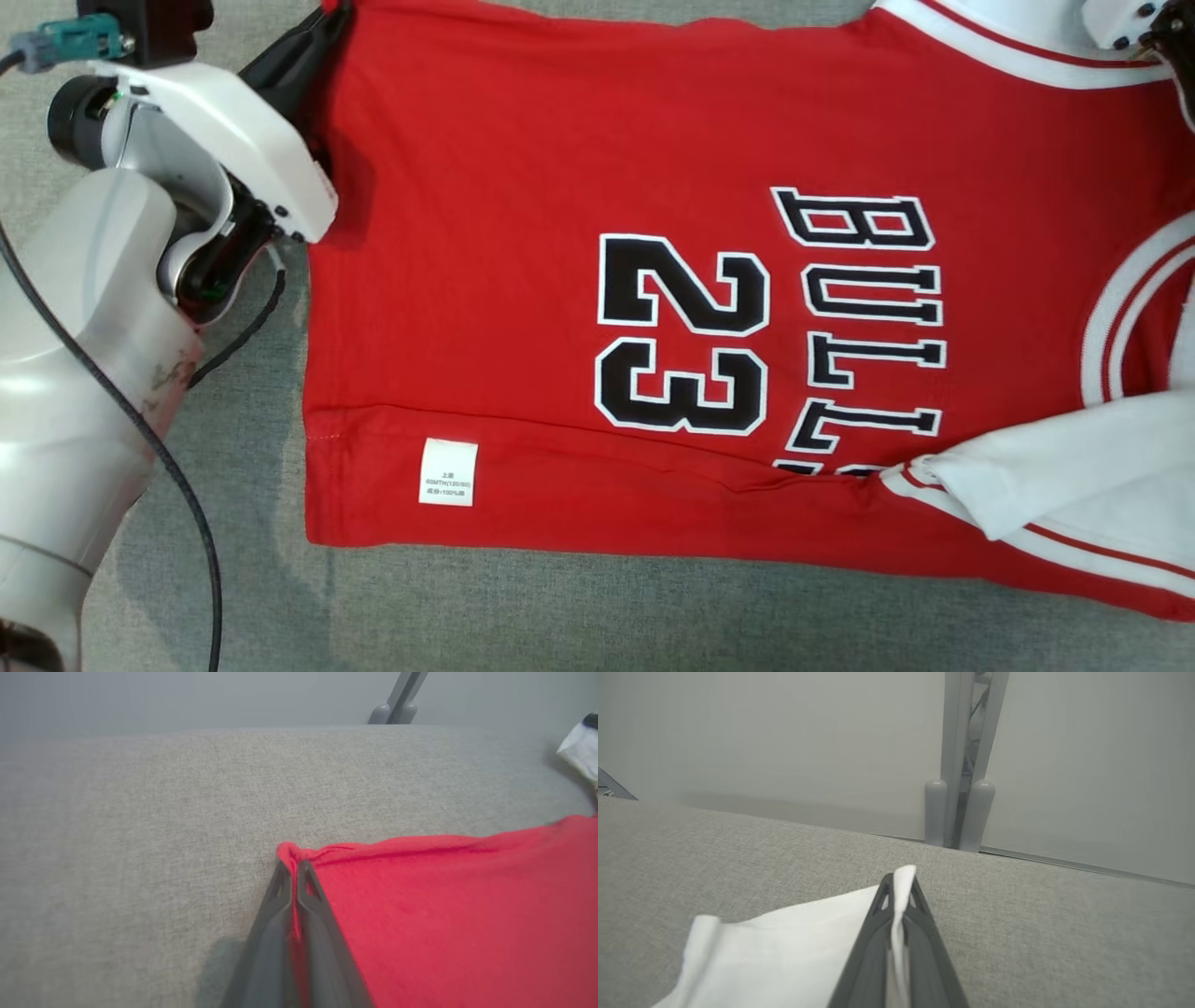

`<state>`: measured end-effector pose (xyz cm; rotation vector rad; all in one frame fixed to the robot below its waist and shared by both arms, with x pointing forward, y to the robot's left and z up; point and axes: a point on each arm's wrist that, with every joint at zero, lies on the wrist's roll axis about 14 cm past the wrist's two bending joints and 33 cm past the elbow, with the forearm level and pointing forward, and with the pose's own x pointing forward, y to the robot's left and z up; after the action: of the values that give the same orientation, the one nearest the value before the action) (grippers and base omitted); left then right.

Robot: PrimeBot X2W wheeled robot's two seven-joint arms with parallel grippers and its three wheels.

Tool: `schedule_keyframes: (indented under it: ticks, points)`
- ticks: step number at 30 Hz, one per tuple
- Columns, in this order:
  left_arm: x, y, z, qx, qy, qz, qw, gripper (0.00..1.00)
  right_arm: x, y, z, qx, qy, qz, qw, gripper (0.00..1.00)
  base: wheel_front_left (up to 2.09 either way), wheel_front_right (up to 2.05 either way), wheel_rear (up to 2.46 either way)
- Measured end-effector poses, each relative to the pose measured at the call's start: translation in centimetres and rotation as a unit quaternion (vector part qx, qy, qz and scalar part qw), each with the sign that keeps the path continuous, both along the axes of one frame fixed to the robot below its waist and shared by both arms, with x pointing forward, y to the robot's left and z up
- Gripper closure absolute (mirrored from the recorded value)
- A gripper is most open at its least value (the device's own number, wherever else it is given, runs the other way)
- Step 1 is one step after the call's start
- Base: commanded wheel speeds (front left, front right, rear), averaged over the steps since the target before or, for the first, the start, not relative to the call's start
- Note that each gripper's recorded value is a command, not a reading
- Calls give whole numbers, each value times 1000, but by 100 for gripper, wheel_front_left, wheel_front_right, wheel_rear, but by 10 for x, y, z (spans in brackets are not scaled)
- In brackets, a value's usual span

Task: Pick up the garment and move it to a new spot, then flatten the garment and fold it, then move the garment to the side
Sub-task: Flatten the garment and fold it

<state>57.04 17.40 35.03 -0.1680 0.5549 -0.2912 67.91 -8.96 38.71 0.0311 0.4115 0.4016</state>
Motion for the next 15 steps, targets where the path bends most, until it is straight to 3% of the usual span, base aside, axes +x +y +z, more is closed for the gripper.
schedule_keyframes:
  ticks: [6,15]
  points:
    - [-7,18,14,4,-18,17,1000,100,-9,-9,44,42,-55,-1,998,100,0,0,0]
    - [-14,8,36,-38,-28,17,999,100,-41,-29,70,62,-73,1,995,100,0,0,0]
